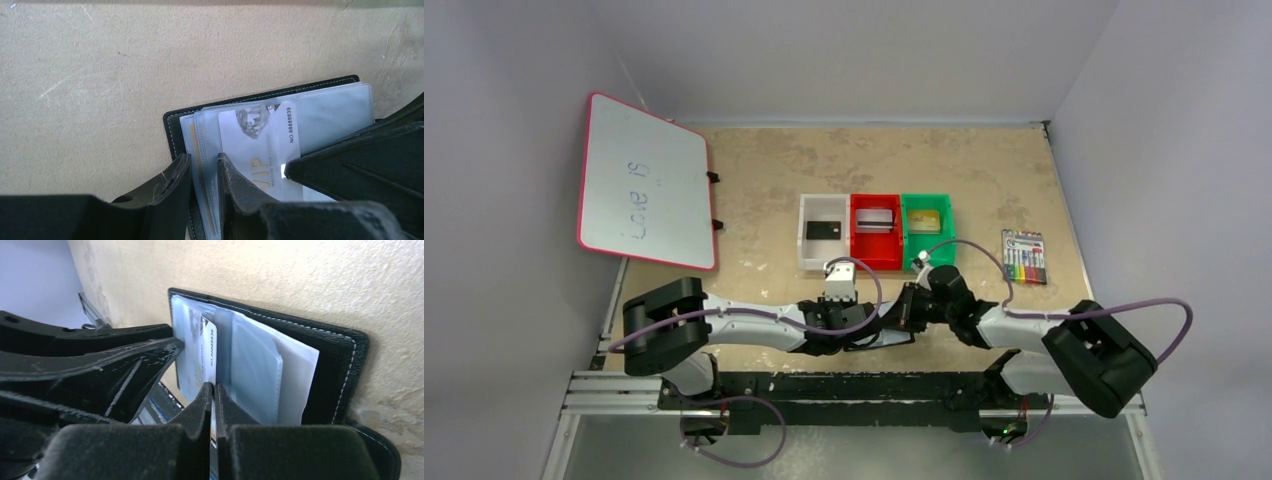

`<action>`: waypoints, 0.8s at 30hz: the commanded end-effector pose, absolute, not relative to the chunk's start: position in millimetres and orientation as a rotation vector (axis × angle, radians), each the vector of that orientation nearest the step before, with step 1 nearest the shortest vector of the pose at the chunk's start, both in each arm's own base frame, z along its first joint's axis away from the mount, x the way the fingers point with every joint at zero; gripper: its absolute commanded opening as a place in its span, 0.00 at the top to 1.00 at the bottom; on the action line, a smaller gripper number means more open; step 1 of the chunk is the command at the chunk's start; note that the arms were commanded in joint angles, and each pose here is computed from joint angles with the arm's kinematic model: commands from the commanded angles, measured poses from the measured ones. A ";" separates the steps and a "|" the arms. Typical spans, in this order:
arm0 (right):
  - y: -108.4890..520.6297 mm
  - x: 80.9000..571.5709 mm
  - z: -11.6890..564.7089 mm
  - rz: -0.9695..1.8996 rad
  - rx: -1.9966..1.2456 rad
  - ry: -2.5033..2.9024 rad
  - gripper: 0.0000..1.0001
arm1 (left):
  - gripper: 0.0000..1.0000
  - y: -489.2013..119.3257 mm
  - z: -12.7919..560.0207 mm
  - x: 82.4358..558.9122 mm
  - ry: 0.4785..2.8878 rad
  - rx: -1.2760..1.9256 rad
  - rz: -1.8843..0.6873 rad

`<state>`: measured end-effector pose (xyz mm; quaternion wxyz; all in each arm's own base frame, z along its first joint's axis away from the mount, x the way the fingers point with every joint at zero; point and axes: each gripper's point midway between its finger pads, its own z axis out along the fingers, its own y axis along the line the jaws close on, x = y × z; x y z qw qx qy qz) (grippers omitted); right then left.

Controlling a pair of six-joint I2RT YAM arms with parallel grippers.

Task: Take the credit cards out of the card holder
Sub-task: Remove the credit card from the card holder.

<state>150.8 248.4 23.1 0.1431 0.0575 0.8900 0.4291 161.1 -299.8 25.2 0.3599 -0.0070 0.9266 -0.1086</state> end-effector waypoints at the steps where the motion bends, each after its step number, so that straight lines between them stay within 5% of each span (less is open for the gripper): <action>1: 251.4 160.7 43.0 1.295 0.203 2.471 1.00 | 0.77 -285.7 7.0 152.6 2.438 0.007 -0.188; 24: 211.5 168.3 59.2 1.087 0.317 2.424 1.00 | 0.77 -289.2 32.1 161.2 2.352 -0.084 -0.314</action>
